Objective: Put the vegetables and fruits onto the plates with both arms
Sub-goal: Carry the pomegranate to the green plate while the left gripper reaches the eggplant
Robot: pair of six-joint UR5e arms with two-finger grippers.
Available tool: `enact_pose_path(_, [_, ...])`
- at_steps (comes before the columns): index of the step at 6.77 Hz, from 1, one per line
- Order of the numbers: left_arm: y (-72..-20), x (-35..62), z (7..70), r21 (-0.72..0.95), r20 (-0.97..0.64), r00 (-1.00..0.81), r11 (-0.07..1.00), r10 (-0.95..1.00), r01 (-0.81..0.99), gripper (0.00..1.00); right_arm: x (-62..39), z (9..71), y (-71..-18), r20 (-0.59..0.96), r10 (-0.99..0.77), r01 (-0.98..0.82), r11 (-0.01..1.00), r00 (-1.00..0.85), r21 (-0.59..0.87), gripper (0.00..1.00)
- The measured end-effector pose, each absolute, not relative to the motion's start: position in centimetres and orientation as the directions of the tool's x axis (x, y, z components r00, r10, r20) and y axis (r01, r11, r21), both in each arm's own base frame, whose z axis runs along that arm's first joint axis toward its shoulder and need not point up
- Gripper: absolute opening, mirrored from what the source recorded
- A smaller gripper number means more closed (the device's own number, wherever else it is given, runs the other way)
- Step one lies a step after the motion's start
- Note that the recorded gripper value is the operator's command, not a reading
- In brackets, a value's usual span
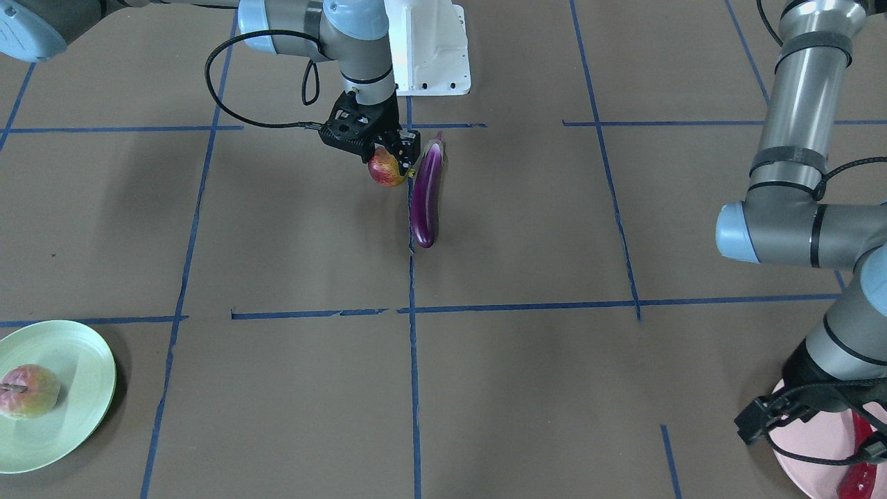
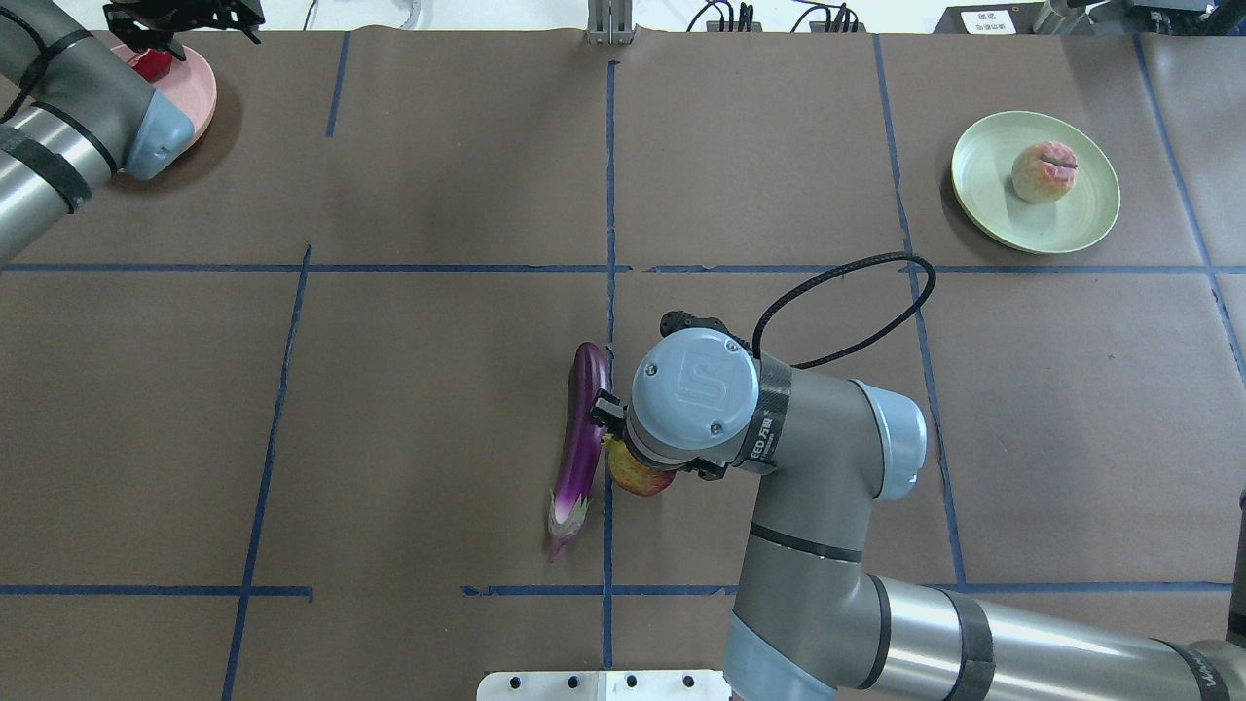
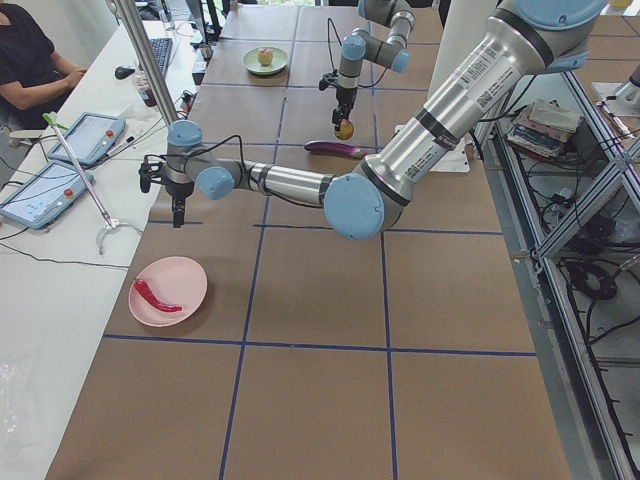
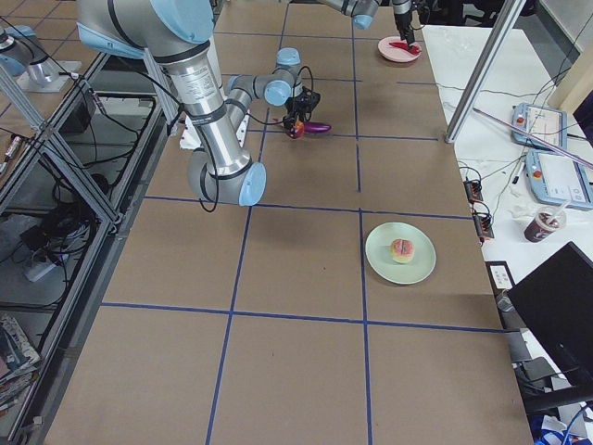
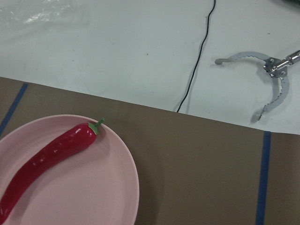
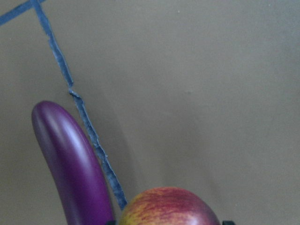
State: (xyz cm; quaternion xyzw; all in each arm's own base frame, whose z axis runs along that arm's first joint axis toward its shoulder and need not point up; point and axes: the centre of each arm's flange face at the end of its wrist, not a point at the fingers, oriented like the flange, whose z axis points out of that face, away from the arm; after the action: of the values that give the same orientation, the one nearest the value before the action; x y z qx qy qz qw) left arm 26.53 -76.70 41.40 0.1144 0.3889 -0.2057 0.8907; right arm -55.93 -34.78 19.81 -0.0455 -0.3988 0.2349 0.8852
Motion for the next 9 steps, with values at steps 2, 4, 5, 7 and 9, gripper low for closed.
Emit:
enact_pose_path(2, [-71.6, 34.4, 36.3, -0.038, -0.806, 0.526, 0.911, -0.271, 0.411, 1.00, -50.1, 19.8, -40.1, 0.676, 0.470, -0.428, 0.870, 0.567, -0.246, 0.00])
enact_pose_path(4, [-63.8, 42.2, 30.5, -0.059, -0.867, 0.454, 0.947, -0.205, 0.315, 1.00, -42.4, 23.2, -48.4, 0.655, 0.474, -0.488, 0.854, 0.588, -0.180, 0.00])
enact_pose_path(5, [-59.5, 45.6, 27.5, -0.038, -0.894, 0.424, 0.967, -0.146, 0.251, 1.00, -38.6, 26.4, -53.4, 0.617, 0.487, -0.523, 0.841, 0.619, -0.140, 0.00])
enact_pose_path(7, [-53.9, 50.1, 24.4, -0.005, -0.917, 0.393, 0.987, -0.069, 0.162, 1.00, -32.8, 33.9, -61.9, 0.541, 0.502, -0.552, 0.830, 0.675, -0.082, 0.00])
enact_pose_path(9, [-51.2, 52.5, 23.5, 0.002, -0.922, 0.384, 0.993, -0.044, 0.119, 1.00, -30.1, 41.6, -67.6, 0.535, 0.507, -0.572, 0.818, 0.676, -0.051, 0.00])
